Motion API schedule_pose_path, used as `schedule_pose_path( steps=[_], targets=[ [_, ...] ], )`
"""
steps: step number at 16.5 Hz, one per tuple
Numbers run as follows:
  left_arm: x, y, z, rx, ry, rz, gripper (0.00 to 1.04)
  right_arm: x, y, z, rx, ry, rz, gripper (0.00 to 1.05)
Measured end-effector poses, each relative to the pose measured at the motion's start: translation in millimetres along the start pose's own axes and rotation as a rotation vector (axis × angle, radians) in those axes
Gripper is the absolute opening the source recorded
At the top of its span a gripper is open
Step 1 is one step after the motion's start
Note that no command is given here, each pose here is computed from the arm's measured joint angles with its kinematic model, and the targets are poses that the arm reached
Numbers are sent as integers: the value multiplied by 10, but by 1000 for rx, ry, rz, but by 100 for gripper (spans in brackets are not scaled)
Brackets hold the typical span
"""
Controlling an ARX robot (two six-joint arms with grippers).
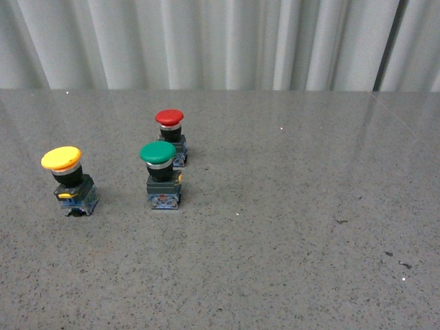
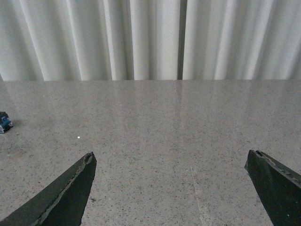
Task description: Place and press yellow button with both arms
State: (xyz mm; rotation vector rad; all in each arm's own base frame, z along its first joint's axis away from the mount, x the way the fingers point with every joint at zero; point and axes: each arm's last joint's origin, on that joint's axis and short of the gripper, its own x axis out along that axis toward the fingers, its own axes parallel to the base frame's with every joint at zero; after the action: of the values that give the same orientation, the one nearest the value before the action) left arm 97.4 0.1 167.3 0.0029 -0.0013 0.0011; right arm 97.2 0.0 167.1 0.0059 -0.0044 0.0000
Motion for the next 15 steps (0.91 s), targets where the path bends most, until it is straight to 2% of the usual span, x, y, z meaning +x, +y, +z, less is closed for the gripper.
schedule_pose_path(
  steps=[2,3,4,7,9,12,15],
  targets=[
    [1,0,-15,5,27,6,98,0,0,0,0,0,0,98],
    [16,9,-16,43,137,38,98,0,0,0,0,0,0,98],
    [83,20,91,70,154,42,98,0,0,1,0,-1,0,98],
    [402,22,692,112,-10,34,98,0,0,0,0,0,0,98],
    [886,-21,903,110,33,0,98,0,0,0,0,0,0,98],
    [1578,-240,791,122,253,-89,98,0,0,0,0,0,0,98],
    [2020,-398,629,123,355,-85,98,0,0,0,0,0,0,98]
  ],
)
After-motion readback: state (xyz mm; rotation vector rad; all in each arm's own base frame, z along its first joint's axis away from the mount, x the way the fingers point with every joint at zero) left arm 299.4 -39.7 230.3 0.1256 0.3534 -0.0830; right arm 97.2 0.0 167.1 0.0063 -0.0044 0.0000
